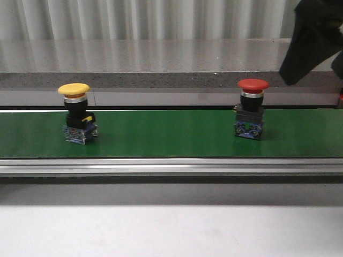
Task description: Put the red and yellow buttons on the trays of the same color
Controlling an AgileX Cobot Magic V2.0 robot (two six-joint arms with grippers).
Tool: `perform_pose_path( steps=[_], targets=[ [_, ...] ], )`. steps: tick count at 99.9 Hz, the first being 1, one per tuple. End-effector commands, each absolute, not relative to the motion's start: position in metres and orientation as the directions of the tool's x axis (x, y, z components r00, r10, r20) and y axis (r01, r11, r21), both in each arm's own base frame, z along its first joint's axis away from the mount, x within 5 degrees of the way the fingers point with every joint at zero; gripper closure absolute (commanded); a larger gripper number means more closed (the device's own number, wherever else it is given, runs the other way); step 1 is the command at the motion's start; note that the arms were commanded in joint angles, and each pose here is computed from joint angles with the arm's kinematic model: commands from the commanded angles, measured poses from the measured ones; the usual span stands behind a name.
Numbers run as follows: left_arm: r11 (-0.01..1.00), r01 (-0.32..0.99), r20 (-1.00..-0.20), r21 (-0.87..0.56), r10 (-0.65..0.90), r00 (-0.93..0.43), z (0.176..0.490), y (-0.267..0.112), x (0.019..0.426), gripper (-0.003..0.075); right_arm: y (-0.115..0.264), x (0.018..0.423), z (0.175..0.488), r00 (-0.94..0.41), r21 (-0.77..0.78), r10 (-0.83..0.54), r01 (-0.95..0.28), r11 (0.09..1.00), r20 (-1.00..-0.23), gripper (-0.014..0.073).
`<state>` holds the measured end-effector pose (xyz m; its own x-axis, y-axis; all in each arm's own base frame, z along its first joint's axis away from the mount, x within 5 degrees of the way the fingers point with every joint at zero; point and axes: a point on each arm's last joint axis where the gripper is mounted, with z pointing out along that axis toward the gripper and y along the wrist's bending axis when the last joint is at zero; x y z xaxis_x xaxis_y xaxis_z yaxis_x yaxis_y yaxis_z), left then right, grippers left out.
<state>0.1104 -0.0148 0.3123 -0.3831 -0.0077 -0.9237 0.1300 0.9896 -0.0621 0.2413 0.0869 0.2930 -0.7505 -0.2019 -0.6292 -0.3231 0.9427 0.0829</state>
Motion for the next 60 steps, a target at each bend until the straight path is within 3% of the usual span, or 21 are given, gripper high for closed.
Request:
perform_pose_path(
  steps=[1, 30, 49, 60],
  targets=[
    [0.988, 0.132, -0.957, -0.077, -0.036, -0.287, 0.328, -0.015, 0.112, 0.074, 0.096, 0.255, 0.306, -0.7, 0.08, -0.201, -0.347, 0.935, -0.685, -0.0007],
    [0.988, 0.132, -0.957, -0.077, -0.036, -0.287, 0.328, -0.015, 0.112, 0.074, 0.109, 0.291, 0.289, -0.731, 0.074, -0.218, -0.345, 0.936, -0.647, 0.0027],
    [0.988, 0.132, -0.957, -0.077, -0.036, -0.287, 0.328, -0.015, 0.112, 0.074, 0.113, 0.308, 0.281, -0.743, 0.065, -0.226, -0.34, 0.938, -0.63, 0.0272],
    [0.988, 0.132, -0.957, -0.077, -0.036, -0.287, 0.328, -0.015, 0.112, 0.074, 0.108, 0.314, 0.282, -0.759, 0.067, -0.215, -0.322, 0.944, -0.615, 0.0369]
  ],
)
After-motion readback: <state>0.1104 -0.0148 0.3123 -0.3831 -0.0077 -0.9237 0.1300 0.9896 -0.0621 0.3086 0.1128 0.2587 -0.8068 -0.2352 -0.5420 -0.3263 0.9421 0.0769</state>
